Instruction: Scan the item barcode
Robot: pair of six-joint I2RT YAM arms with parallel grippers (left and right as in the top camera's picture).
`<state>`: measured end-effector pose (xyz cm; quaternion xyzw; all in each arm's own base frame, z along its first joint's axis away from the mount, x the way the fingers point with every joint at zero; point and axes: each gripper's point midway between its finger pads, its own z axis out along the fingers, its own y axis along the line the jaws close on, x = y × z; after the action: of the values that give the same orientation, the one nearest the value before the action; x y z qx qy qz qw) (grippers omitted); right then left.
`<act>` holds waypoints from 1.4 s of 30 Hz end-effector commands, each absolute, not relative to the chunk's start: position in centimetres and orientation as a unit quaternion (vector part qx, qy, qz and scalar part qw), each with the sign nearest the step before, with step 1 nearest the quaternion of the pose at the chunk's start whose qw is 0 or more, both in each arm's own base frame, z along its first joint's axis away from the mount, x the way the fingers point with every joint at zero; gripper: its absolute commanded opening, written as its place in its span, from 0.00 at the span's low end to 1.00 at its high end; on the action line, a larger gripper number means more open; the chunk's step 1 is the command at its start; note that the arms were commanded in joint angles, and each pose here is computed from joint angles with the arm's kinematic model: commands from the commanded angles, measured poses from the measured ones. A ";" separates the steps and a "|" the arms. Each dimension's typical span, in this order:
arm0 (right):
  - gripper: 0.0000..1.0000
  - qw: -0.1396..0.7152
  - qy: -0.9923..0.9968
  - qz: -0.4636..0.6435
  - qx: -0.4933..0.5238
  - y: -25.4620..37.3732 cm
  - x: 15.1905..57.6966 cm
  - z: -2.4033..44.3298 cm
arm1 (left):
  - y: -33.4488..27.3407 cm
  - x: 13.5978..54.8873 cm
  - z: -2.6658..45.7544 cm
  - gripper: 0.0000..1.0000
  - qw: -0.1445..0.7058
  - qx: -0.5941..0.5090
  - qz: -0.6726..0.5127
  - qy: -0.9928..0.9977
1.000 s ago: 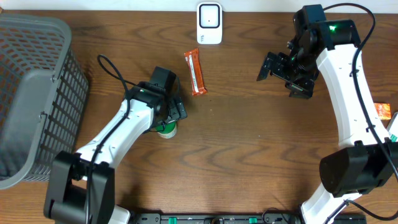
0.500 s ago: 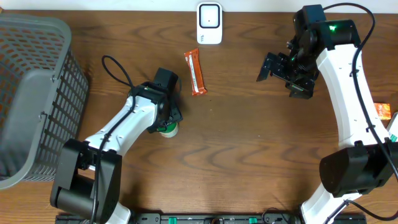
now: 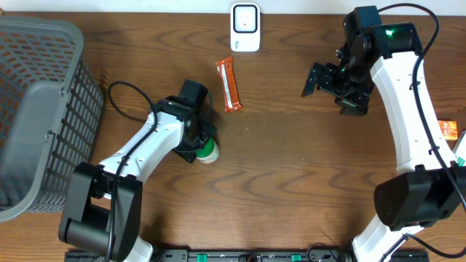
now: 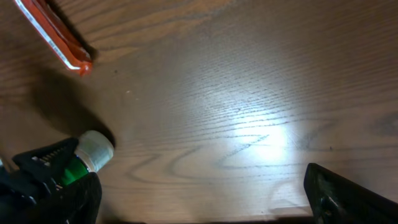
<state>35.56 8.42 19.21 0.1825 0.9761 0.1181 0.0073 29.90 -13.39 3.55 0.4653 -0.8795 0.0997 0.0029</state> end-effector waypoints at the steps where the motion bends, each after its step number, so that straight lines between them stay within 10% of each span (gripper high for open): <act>1: 0.99 0.006 0.980 0.111 0.167 8.6 35.4 19.2 | -14.4 29.6 3.9 0.65 0.043 0.581 0.114 -0.805; 12: 0.99 0.000 0.980 0.109 0.165 8.7 35.0 19.1 | -13.7 29.1 3.7 0.50 0.063 0.778 0.080 -0.620; 13: 0.99 0.000 0.980 0.109 0.164 8.7 35.0 19.1 | -13.4 29.4 3.7 0.57 0.054 0.779 0.081 -0.619; 14: 0.99 0.000 0.980 0.109 0.164 8.7 35.0 19.1 | -13.2 29.8 3.7 0.96 0.045 0.780 0.085 -0.618; 15: 0.99 0.000 0.980 0.109 0.164 8.7 35.0 19.1 | -13.0 30.1 3.7 0.99 0.040 0.782 0.087 -0.616; 30: 0.99 0.007 0.981 0.110 0.157 8.8 35.3 19.2 | -14.3 32.1 5.9 0.98 0.044 0.756 0.162 -0.632; 42: 0.99 -0.031 0.973 0.135 0.186 11.0 33.8 19.4 | -12.5 25.4 16.2 0.98 -0.032 0.614 0.213 -0.760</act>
<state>34.61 8.84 19.16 0.1717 0.9784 0.1146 -0.0095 25.42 -13.72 13.71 0.6749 -0.7128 0.1880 0.0319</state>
